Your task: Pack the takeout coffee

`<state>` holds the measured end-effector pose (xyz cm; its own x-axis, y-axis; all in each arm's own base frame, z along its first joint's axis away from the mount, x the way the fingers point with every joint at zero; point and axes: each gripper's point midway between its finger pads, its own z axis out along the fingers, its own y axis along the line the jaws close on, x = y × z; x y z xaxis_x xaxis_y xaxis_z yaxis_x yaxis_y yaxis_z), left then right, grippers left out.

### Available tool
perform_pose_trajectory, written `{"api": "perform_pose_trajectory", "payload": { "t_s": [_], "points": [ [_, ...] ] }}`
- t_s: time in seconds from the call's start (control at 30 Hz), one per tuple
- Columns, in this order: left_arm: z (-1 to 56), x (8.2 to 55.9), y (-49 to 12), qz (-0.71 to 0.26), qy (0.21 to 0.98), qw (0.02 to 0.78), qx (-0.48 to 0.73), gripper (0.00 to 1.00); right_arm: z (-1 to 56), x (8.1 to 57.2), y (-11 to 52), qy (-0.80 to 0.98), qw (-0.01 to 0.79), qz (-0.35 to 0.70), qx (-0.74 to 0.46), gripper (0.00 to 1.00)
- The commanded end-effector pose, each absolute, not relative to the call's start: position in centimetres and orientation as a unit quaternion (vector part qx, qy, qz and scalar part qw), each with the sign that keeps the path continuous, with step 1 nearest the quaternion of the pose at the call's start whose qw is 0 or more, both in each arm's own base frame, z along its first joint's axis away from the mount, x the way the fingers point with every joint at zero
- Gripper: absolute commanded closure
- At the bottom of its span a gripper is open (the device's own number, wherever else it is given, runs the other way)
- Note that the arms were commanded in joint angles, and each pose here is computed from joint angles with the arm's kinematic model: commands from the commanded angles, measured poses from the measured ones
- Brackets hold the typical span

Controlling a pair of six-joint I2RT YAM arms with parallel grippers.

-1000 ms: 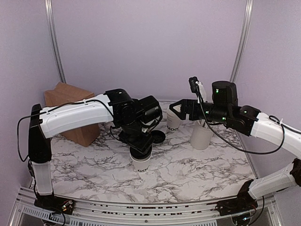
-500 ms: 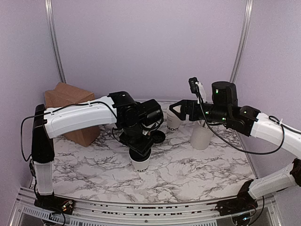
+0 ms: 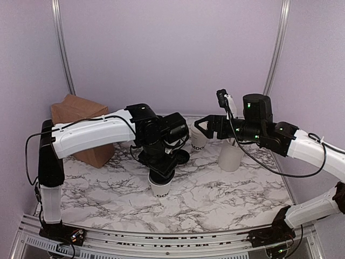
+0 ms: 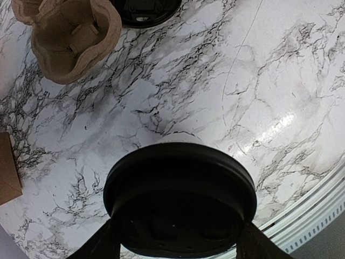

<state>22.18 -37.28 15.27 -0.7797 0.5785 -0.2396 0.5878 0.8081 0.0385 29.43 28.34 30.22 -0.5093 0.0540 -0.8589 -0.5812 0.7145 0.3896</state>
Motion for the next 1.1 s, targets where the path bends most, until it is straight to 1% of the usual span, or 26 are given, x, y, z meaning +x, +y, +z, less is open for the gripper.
{"api": "perform_pose_trajectory", "payload": {
  "t_s": [0.0,0.43,1.07],
  "points": [
    [16.3,21.9,-37.1,-0.009,0.94,0.121,0.319,0.31,31.5,29.5,27.8,0.789,0.484,0.341,-0.164,0.12],
    [16.5,21.2,-35.5,0.017,0.941,0.111,0.32,0.31,31.3,29.4,27.7,0.788,0.484,0.344,-0.164,0.12],
    [14.8,21.0,-35.7,0.028,0.939,0.09,0.33,0.31,30.9,29.2,27.6,0.79,0.481,0.343,-0.164,0.12]
  ]
}}
